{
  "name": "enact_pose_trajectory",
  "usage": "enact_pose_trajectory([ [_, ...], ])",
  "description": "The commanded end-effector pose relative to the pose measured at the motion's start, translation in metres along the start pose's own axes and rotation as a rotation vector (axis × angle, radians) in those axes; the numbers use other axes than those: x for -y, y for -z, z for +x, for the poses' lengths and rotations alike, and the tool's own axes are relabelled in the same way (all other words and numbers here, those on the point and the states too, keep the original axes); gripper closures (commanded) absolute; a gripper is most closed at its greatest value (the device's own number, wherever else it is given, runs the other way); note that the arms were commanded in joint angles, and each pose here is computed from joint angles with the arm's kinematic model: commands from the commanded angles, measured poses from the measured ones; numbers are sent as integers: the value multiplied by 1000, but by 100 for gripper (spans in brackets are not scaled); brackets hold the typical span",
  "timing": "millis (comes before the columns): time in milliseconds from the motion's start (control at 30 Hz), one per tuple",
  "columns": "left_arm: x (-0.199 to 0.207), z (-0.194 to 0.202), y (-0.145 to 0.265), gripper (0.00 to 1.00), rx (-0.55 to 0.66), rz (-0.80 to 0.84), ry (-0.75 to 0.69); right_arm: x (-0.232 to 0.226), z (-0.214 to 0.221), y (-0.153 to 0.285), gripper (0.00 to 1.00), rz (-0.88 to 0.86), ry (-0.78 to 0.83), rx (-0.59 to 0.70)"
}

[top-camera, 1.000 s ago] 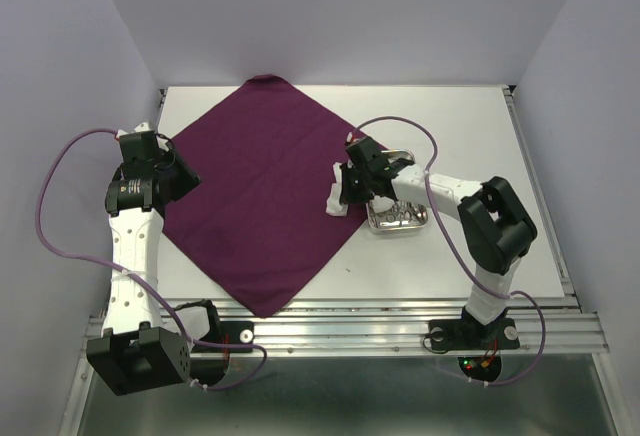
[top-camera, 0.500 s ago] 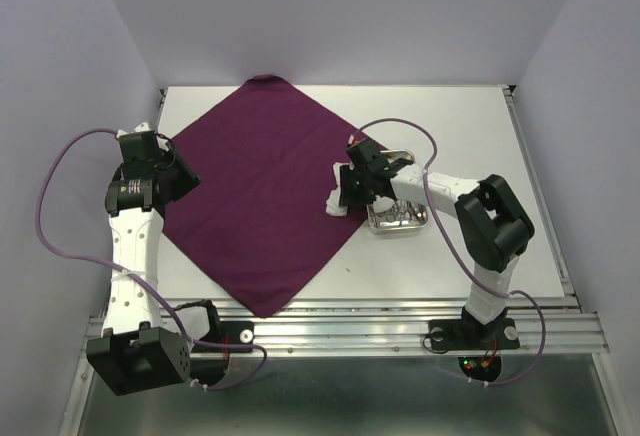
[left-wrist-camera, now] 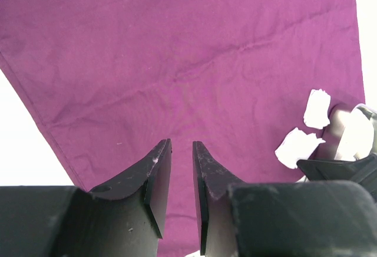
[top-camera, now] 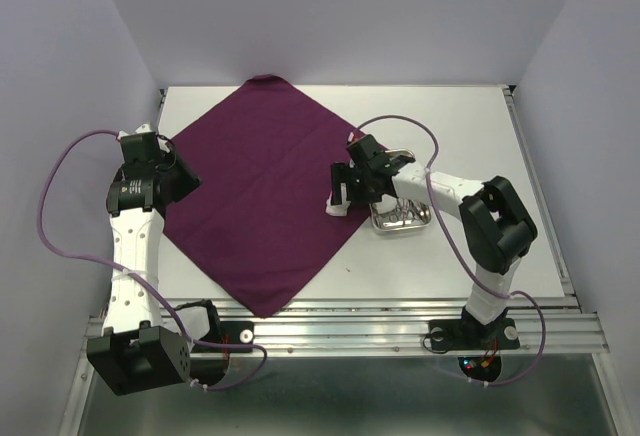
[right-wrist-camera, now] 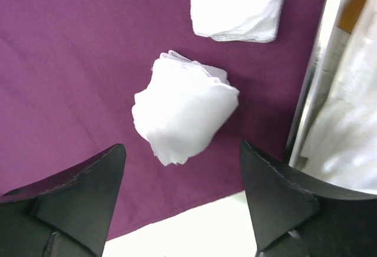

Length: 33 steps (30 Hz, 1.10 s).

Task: Prepare the surgical pack
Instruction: Adjust the medical item in the surgical kit.

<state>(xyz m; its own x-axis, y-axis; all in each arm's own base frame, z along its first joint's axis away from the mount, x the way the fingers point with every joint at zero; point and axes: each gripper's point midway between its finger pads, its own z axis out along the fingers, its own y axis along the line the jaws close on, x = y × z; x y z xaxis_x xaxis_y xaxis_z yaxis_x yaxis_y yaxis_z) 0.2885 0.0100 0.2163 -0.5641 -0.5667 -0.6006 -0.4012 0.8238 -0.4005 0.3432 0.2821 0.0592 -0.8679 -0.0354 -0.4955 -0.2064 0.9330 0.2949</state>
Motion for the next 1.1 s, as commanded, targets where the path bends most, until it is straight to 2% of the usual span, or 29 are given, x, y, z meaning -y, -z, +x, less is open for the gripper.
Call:
enact_pose_trajectory([
  [0,3,-5,2,68,26,25,-20,-1,-30,29,13,21,10,93],
  [367,3,-5,4,68,24,24,-19,3,-31,39,10,43,-21,120],
  [633,4,-4,2,68,19,30,-13,2,-35,39,21,25,-13,120],
  [767,5,-4,2,68,19,30,-12,1,-38,38,30,26,-15,127],
  [900,5,-4,1,68,15,31,-11,0,-41,35,51,26,-15,133],
  [1000,5,-4,1,68,16,31,-10,-1,-42,32,62,21,-15,132],
  [1067,4,-4,1,68,16,29,-11,-3,-43,29,66,19,-15,127],
])
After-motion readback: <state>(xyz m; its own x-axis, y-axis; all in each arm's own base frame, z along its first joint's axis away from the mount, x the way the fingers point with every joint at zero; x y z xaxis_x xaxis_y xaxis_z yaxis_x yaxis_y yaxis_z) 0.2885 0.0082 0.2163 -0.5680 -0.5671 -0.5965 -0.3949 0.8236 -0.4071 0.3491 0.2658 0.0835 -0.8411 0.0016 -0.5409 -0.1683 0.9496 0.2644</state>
